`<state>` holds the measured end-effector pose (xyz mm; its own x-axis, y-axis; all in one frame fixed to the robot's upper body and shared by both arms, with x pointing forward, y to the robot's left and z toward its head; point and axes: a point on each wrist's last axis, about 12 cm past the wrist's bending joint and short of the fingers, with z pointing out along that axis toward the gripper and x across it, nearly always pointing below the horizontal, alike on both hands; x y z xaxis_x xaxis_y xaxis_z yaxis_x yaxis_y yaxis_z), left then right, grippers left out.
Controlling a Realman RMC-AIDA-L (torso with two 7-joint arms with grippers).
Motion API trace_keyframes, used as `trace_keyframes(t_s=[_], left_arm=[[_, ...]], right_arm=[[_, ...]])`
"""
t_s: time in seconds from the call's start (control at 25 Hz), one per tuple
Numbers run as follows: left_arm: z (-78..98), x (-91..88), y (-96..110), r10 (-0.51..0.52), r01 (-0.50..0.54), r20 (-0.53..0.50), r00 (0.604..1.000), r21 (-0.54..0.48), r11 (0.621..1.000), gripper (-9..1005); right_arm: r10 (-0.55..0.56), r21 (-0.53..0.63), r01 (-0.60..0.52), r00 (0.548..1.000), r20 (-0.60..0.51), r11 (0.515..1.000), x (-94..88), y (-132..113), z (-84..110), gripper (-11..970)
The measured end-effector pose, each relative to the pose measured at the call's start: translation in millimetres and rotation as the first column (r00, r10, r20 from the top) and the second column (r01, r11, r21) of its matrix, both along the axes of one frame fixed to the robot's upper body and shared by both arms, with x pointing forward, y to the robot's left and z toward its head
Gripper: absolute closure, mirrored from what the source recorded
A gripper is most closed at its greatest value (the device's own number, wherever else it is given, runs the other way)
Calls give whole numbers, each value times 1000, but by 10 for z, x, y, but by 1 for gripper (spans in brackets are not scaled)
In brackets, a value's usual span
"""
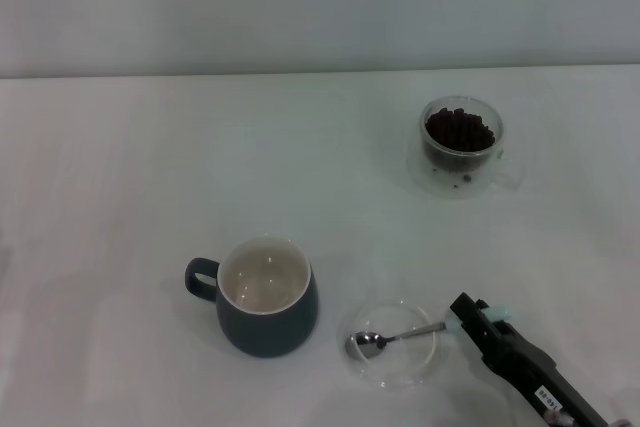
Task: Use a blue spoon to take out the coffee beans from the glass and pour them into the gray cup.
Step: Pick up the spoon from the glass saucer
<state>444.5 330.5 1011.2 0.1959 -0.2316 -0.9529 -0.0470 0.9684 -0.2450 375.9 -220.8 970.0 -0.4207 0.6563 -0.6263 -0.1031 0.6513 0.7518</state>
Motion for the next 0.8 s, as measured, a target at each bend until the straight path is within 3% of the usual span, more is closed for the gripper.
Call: trace_keyframes(t_s=[0.6, 0.8], left_arm=[[4, 5, 19, 4, -4, 0, 1000, 5, 1000, 105], [6, 4, 21, 4, -4, 2, 1000, 6, 1000, 104]], right_arm=[[12, 52, -12, 1000, 3, 999, 23, -41, 18, 767], [11, 105, -13, 1000, 23, 994, 36, -123, 48, 784]])
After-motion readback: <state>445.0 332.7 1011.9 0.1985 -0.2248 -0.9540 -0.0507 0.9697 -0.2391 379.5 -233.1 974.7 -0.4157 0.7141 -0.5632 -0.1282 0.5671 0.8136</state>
